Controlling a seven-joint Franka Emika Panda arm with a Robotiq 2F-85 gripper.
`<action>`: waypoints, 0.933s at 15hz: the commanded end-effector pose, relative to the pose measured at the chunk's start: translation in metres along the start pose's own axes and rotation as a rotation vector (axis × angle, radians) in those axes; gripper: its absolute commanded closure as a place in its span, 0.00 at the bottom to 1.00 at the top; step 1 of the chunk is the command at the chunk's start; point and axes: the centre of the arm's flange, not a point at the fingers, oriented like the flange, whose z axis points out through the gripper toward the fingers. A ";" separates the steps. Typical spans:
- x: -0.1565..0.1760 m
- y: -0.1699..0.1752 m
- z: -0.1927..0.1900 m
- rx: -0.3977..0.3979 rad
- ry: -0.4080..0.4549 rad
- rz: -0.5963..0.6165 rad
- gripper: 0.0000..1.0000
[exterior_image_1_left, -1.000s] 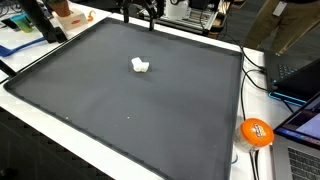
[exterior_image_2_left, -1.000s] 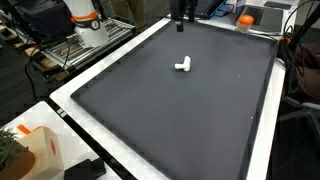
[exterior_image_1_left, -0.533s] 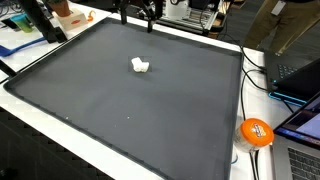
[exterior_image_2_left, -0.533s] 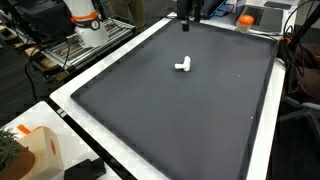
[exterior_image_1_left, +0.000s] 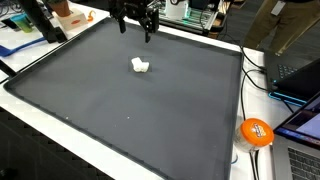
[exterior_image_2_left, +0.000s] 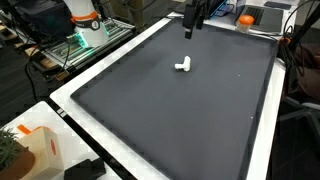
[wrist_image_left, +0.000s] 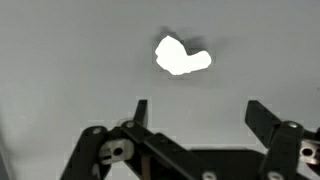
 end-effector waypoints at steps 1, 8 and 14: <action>0.027 0.000 0.016 -0.009 -0.073 0.022 0.00; 0.062 0.003 0.045 -0.044 -0.187 0.076 0.00; 0.084 0.000 0.061 -0.014 -0.211 0.092 0.00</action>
